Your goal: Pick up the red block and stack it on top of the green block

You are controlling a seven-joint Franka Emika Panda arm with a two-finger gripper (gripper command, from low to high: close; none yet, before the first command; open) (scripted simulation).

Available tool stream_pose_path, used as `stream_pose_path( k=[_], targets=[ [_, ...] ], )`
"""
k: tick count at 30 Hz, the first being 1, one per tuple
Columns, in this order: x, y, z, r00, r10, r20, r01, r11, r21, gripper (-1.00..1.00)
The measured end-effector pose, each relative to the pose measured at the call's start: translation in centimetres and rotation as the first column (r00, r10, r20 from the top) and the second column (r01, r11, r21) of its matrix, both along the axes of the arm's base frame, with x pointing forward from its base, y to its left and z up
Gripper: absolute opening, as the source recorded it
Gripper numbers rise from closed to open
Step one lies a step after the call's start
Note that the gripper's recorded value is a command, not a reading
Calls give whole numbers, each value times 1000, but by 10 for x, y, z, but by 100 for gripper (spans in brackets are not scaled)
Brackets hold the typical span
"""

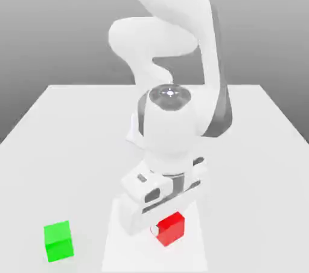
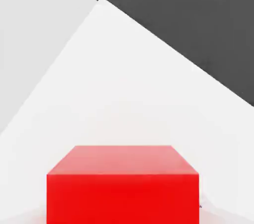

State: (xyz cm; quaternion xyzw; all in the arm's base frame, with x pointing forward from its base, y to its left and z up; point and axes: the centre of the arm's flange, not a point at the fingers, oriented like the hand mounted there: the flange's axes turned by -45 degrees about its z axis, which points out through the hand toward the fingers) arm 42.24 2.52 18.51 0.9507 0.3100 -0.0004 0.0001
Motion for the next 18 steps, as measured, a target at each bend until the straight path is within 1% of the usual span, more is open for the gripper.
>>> stream_pose_path(
  k=[2,5,7,9,11,13,14,18],
  targets=[
    [1,-6,20,1000,-24,0,24,1000,0,-100],
    [17,-79,36,958,-287,-2,287,958,0,-100],
    [20,-132,45,890,-457,-2,457,890,1,-100],
    [19,-184,52,793,-609,-1,609,793,1,-100],
    [18,-211,39,733,-680,0,680,733,2,-100],
    [17,-218,15,716,-698,0,698,716,2,-100],
    [17,-219,3,713,-701,0,701,713,1,100],
    [17,-219,3,713,-701,0,701,713,1,100]
  ],
)
